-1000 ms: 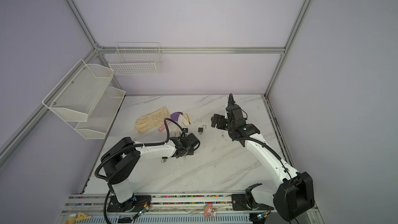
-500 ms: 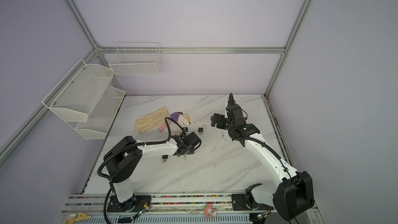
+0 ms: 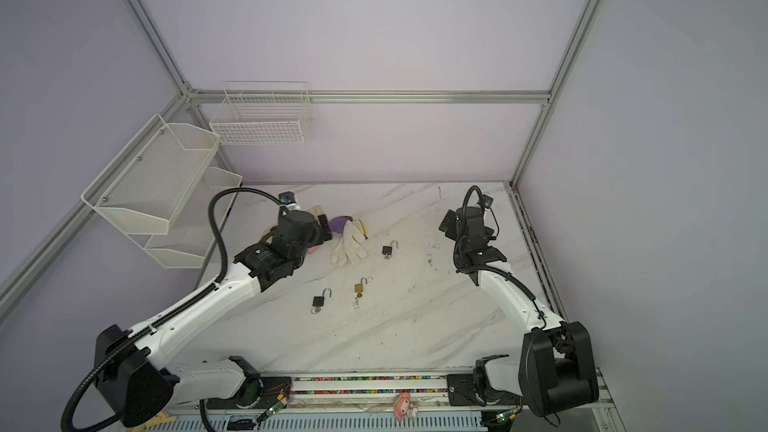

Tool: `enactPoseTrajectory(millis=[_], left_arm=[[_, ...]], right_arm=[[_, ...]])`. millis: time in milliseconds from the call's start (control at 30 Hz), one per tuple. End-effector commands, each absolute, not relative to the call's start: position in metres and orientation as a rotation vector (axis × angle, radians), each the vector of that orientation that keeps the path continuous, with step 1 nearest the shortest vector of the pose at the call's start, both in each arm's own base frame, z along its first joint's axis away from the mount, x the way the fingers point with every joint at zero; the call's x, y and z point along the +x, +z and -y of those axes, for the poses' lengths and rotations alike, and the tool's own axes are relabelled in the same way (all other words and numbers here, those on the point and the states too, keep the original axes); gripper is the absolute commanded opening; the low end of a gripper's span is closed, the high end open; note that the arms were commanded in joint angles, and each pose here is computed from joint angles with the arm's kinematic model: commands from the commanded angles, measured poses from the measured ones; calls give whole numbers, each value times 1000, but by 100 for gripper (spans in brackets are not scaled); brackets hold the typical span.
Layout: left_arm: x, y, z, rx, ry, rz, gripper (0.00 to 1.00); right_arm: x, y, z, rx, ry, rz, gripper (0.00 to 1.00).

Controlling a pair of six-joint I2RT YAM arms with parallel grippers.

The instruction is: Unlock with the key

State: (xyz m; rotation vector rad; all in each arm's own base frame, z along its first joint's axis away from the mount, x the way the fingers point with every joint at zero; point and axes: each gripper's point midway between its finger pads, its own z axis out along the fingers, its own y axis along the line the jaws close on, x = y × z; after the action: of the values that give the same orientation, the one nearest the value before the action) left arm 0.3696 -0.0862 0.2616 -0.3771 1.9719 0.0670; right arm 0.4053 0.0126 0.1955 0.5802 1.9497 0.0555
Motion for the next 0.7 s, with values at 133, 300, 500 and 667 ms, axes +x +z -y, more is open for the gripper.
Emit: enactPoseTrajectory(millis=[133, 300, 500, 667], left_arm=[[356, 184, -65, -528, 588, -1942, 100], [364, 166, -71, -442, 496, -1794, 100], [379, 152, -55, -294, 340, -1717, 100], [380, 131, -38, -160, 287, -1645, 100]], right_arm=[[425, 156, 73, 717, -235, -1768, 97], [438, 144, 64, 558, -176, -1722, 97], [468, 129, 38, 322, -8, -1764, 97], [444, 141, -5, 78, 32, -1646, 98]])
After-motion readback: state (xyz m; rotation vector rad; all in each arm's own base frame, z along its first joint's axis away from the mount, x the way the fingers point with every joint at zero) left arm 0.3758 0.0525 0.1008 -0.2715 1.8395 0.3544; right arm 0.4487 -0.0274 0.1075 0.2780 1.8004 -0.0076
